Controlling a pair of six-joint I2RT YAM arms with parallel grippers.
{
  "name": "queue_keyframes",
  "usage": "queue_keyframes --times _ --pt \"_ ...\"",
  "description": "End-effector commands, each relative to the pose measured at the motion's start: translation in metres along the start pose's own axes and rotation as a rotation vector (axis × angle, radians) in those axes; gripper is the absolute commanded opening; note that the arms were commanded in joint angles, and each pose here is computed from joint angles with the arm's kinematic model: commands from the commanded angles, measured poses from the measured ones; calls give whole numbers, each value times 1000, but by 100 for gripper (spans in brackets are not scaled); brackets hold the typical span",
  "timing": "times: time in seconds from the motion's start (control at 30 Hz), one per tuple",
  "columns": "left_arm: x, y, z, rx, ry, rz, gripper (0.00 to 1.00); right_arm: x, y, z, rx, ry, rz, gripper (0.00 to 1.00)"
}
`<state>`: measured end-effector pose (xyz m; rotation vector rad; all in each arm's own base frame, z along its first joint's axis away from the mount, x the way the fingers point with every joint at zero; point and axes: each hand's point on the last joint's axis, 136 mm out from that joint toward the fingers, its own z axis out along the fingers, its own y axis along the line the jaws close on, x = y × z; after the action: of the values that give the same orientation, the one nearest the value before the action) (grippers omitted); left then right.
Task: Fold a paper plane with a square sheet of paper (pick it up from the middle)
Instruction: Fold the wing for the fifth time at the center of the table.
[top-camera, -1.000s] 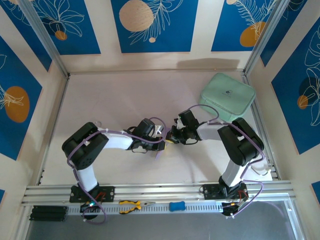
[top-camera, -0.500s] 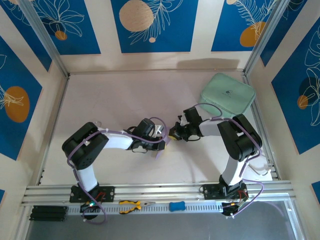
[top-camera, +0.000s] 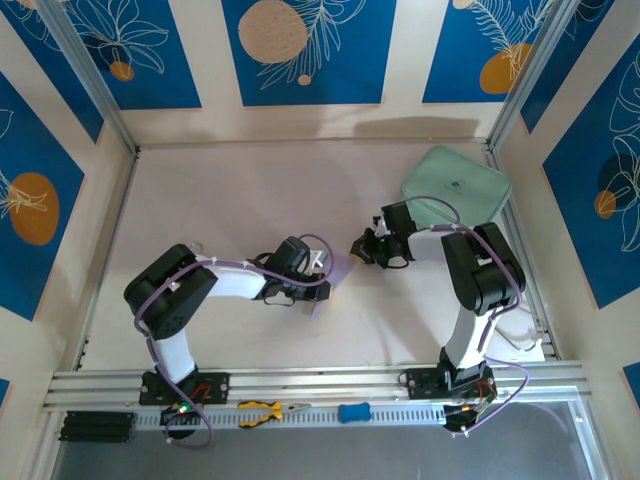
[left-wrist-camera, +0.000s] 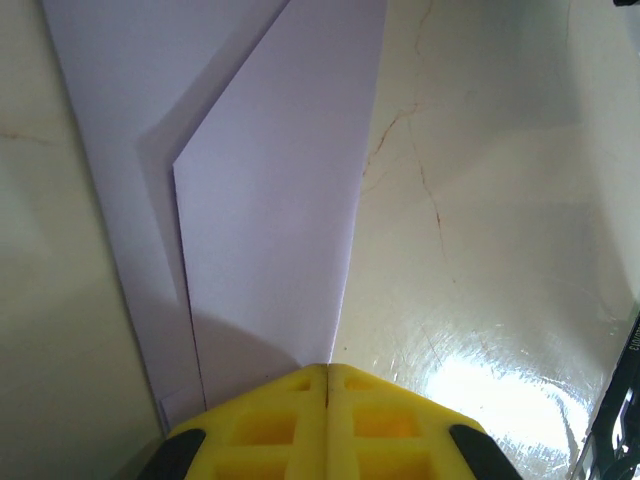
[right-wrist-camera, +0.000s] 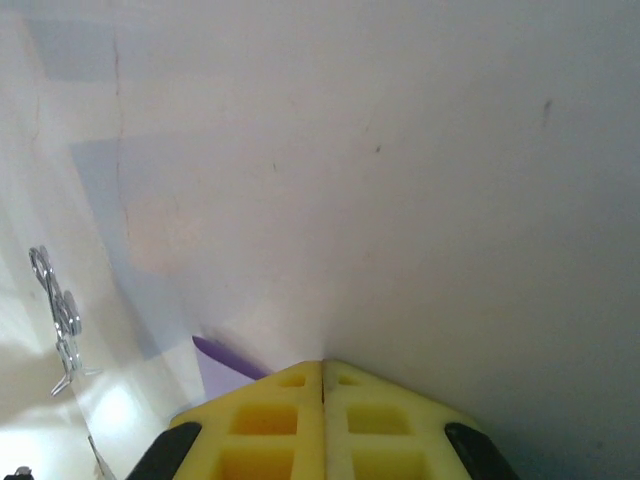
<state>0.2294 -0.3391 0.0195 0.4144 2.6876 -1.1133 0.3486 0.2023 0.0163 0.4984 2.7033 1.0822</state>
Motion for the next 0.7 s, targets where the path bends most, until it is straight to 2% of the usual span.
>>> queue_keyframes --times 0.0,0.13,0.27,0.33,0.43,0.5,0.57,0.67 --pt "49 48 3 -153 155 -85 0 -20 -2 -17 39 -92 -11 8" --pt "44 42 1 -138 130 -80 0 -13 21 -45 -6 -139 -61 12" --pt "33 30 -4 -96 83 -78 0 22 33 -48 -81 -62 -51 15" --pt "24 19 -9 -69 55 -69 0 44 29 -40 -55 -19 -40 16" --pt "6 -4 -24 -11 -17 -30 7 76 25 -29 -32 52 -41 18" --pt "-4 -16 -40 -11 -66 13 17 92 22 -24 -16 75 -45 19" --pt "-9 -15 -54 -48 -108 41 26 103 18 -20 2 84 -39 21" --pt "-8 0 -68 -92 -131 18 27 112 13 -16 5 104 -29 22"
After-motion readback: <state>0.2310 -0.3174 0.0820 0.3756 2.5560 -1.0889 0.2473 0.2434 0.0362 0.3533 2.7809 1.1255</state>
